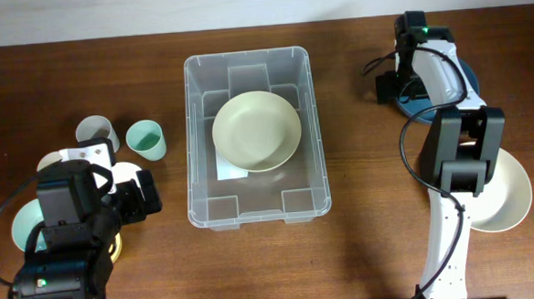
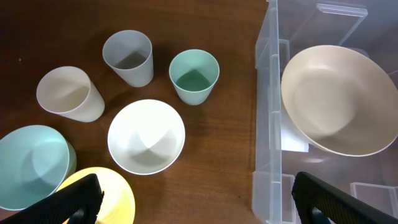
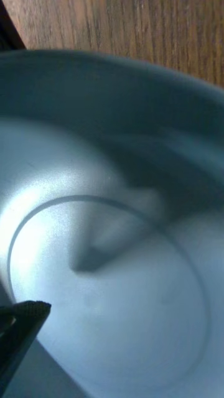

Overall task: Pack container
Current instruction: 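Move the right gripper to the dark-blue bowl and grasp its rim, then place the dark-blue bowl into the bin on the cream bowl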

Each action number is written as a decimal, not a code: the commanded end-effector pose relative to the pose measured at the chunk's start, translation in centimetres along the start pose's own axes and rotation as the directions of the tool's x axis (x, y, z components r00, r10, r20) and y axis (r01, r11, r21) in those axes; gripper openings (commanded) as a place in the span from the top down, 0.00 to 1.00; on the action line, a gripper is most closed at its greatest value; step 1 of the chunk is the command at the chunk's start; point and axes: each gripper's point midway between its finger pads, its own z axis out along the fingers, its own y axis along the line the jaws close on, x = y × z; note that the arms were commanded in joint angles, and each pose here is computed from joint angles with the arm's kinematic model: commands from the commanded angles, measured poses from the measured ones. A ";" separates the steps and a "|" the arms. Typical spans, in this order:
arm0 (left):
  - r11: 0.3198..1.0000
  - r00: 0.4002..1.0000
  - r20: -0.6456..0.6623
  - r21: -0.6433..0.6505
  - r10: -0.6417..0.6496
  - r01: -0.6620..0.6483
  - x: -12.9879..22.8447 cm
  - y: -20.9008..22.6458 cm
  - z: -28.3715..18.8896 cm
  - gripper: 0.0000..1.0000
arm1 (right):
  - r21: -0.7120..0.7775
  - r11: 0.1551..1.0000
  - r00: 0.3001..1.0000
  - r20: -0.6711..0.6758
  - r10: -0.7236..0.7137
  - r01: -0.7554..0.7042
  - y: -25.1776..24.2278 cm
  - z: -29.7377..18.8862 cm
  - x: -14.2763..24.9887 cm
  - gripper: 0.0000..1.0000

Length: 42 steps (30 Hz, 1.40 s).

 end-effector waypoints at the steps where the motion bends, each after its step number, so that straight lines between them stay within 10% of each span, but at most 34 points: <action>1: 1.000 1.000 0.017 -0.013 -0.011 0.011 -0.6 0.2 -0.4 0.01 | 0.027 1.000 0.999 -0.034 -0.013 0.014 0.0 1.8 0.5 0.11; 20: 1.000 1.000 0.017 -0.013 -0.012 0.012 -0.5 0.2 -0.4 0.01 | 0.027 1.000 1.000 -0.011 -0.008 0.009 0.1 1.9 0.0 0.85; 29: 1.000 1.000 0.017 -0.013 -0.011 0.011 -0.6 0.2 -0.4 0.01 | 0.027 1.000 1.000 0.019 -0.007 0.006 0.1 0.5 -0.8 0.96; 36: 1.000 1.000 0.022 -0.013 -0.011 0.012 -0.7 0.2 -0.4 0.01 | 0.035 0.991 0.918 0.374 -0.136 0.132 3.0 -15.9 -6.5 0.96; 42: 1.000 1.000 0.022 -0.013 -0.011 0.012 -0.7 0.2 -0.4 0.01 | 0.014 0.876 0.689 0.611 -0.389 0.483 13.4 -29.4 -4.5 0.96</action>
